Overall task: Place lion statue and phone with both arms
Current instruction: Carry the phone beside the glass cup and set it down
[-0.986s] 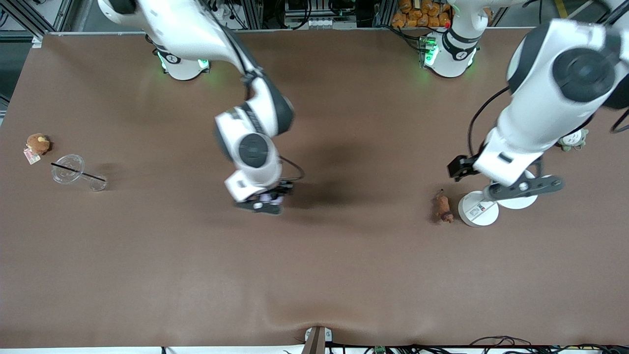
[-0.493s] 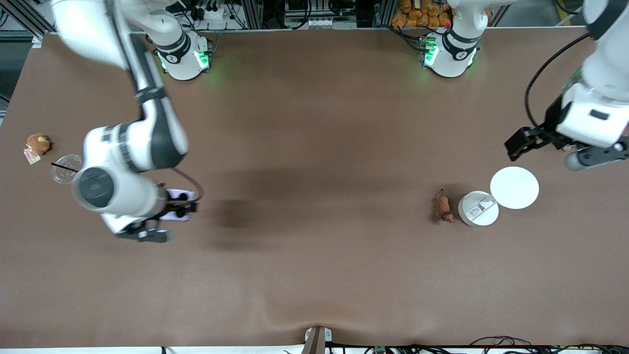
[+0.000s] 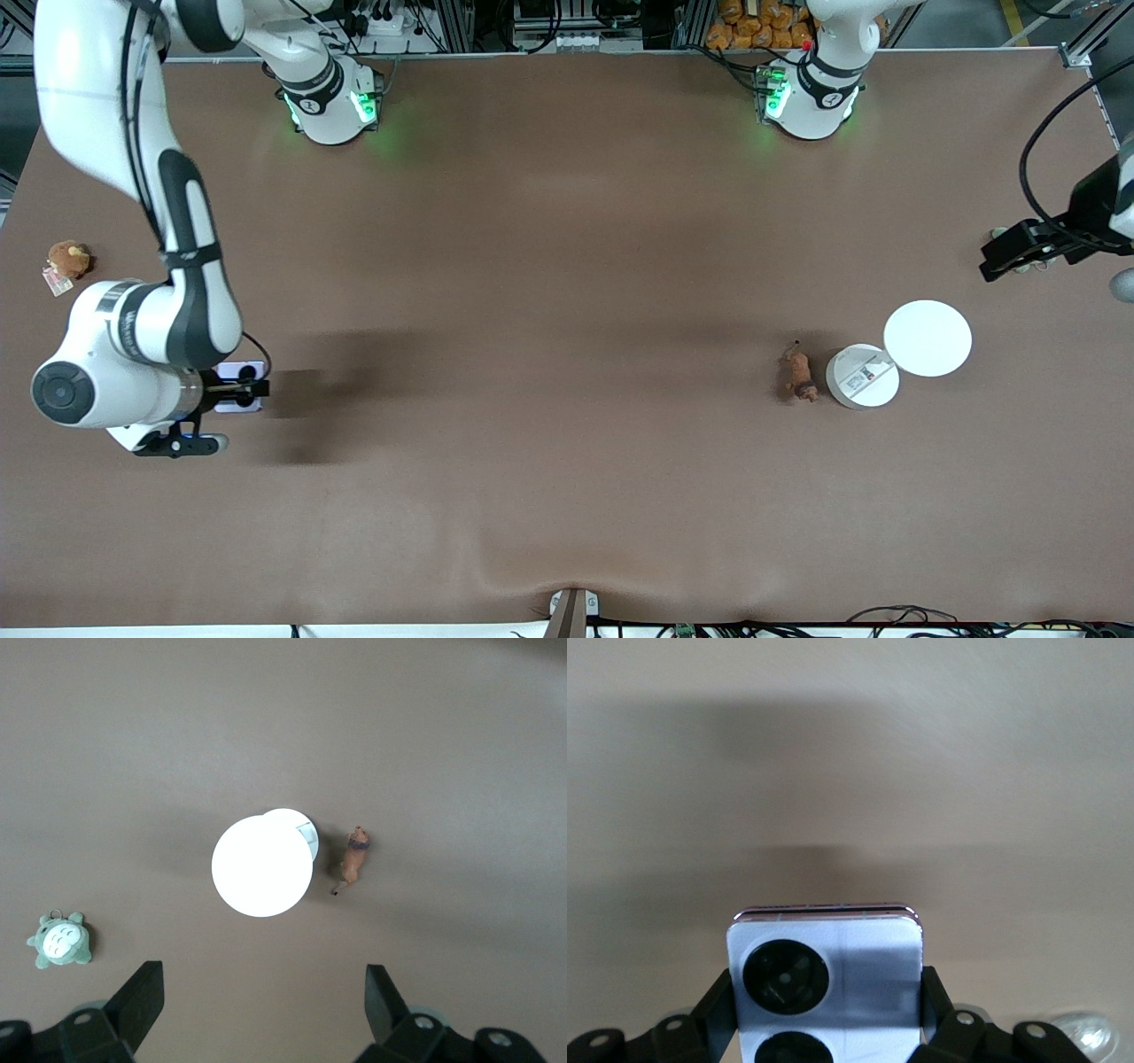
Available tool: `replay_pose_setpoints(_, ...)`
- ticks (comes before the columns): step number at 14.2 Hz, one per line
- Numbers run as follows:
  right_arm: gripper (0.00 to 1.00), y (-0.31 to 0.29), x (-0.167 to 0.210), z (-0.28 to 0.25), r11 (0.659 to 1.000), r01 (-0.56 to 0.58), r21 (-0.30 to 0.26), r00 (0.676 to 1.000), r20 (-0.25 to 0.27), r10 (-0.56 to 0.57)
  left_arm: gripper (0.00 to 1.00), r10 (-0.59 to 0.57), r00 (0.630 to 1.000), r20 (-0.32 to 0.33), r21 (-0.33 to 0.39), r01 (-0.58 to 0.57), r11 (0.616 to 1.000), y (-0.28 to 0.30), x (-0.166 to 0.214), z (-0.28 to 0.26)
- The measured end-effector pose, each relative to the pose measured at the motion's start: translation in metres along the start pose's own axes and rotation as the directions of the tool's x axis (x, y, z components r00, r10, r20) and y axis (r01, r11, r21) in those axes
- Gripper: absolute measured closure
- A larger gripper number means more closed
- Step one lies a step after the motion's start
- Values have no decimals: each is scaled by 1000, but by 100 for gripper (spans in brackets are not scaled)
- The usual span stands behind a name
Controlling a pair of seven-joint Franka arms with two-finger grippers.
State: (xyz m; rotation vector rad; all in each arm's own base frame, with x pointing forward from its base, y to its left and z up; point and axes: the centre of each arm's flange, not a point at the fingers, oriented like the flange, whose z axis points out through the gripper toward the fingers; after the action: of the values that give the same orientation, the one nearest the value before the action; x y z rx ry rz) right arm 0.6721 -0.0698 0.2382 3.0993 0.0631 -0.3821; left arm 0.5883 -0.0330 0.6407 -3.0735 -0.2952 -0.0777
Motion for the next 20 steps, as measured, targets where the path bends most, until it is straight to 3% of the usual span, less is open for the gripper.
replay_pose_setpoints(4, 16, 44, -17, 54, 1000, -17, 3, 1000, -10, 17, 0, 46, 999, 14, 17, -46, 999, -5, -14, -14)
replay_pose_setpoints(8, 16, 61, -39, 87, 998, -52, 22, 997, 52, 51, 0, 62, 997, 39, -8, -62, 998, -21, -31, -22)
replay_pose_setpoints(17, 16, 78, -61, 97, 995, -90, 52, 989, 119, 83, 0, 110, 991, 73, -10, -110, 994, -16, -60, -14)
replay_pose_setpoints(19, 1, 78, -66, 104, 994, -94, 57, 987, 139, 85, 0, 109, 991, 73, -10, -109, 994, -17, -63, -14)
replay_pose_setpoints(20, 0, 79, -66, 103, 994, -93, 57, 987, 138, 84, 0, 109, 991, 75, -10, -109, 994, -17, -64, -14)
